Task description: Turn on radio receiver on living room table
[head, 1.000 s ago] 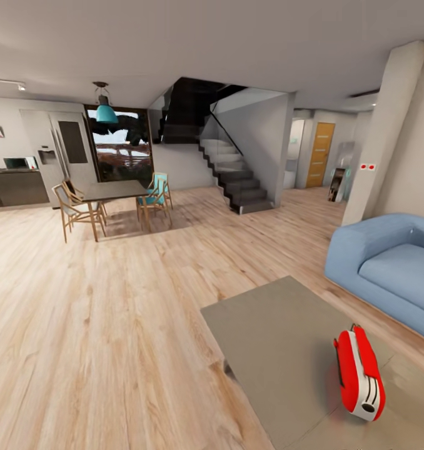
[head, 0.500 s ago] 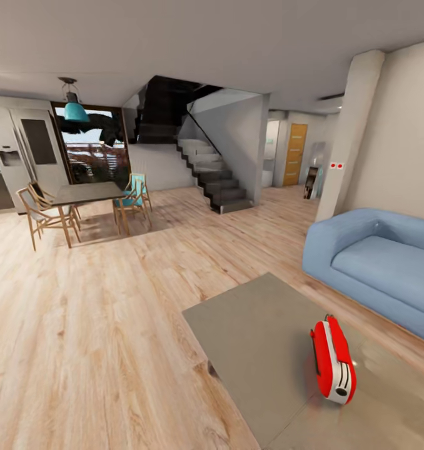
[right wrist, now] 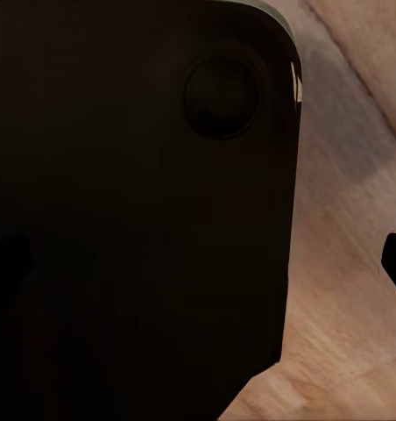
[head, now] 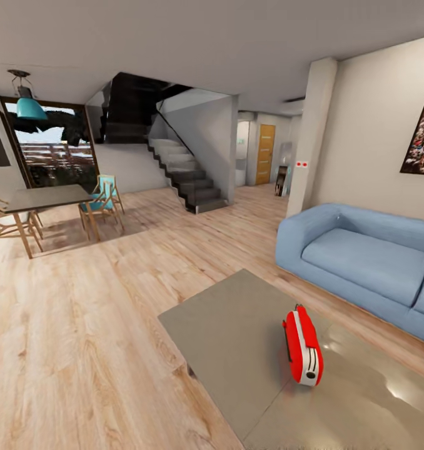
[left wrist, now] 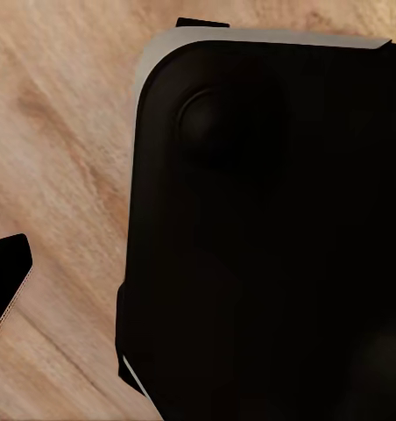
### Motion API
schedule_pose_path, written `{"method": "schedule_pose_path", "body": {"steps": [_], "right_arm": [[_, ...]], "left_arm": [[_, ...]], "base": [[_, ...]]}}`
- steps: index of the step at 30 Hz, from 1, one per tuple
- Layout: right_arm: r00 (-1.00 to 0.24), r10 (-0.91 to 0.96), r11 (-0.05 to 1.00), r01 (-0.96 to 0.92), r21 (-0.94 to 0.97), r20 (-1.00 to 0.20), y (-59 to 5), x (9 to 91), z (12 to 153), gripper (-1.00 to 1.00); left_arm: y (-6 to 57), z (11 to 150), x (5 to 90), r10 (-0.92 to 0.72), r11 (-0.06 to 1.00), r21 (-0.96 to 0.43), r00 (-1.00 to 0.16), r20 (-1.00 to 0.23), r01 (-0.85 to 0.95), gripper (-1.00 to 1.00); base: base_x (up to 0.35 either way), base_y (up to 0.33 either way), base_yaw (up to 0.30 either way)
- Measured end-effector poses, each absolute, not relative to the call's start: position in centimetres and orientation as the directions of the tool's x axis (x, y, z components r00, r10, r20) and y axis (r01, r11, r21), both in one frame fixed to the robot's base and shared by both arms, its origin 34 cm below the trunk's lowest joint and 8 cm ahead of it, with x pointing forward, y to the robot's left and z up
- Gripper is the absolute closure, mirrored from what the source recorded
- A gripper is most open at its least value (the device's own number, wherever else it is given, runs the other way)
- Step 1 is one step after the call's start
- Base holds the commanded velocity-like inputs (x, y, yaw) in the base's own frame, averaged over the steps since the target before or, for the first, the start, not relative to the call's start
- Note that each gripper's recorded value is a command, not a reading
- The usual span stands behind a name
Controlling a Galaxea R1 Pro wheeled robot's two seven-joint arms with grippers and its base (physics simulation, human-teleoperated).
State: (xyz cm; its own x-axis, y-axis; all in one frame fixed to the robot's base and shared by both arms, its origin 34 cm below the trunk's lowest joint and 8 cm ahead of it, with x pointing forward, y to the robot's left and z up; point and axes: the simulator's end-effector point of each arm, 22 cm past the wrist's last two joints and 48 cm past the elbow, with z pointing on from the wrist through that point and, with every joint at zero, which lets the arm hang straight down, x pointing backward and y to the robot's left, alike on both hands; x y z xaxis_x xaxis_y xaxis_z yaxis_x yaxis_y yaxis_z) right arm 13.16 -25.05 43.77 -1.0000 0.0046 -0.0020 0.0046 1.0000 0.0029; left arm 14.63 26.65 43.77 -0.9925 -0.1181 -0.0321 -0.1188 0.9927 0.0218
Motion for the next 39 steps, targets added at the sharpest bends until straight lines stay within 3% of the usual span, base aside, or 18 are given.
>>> {"method": "schedule_pose_path", "body": {"steps": [39], "right_arm": [[-1.0, 0.005, 1.0, 0.005, 0.003, -0.002, -25.02, 13.15, 43.77, -1.0]], "left_arm": [[26.4, 43.77, 14.67, -0.123, 0.992, 0.016, -0.992, -0.033, -0.123, -1.0]], "base": [[0.0, 0.0, -0.282]]}}
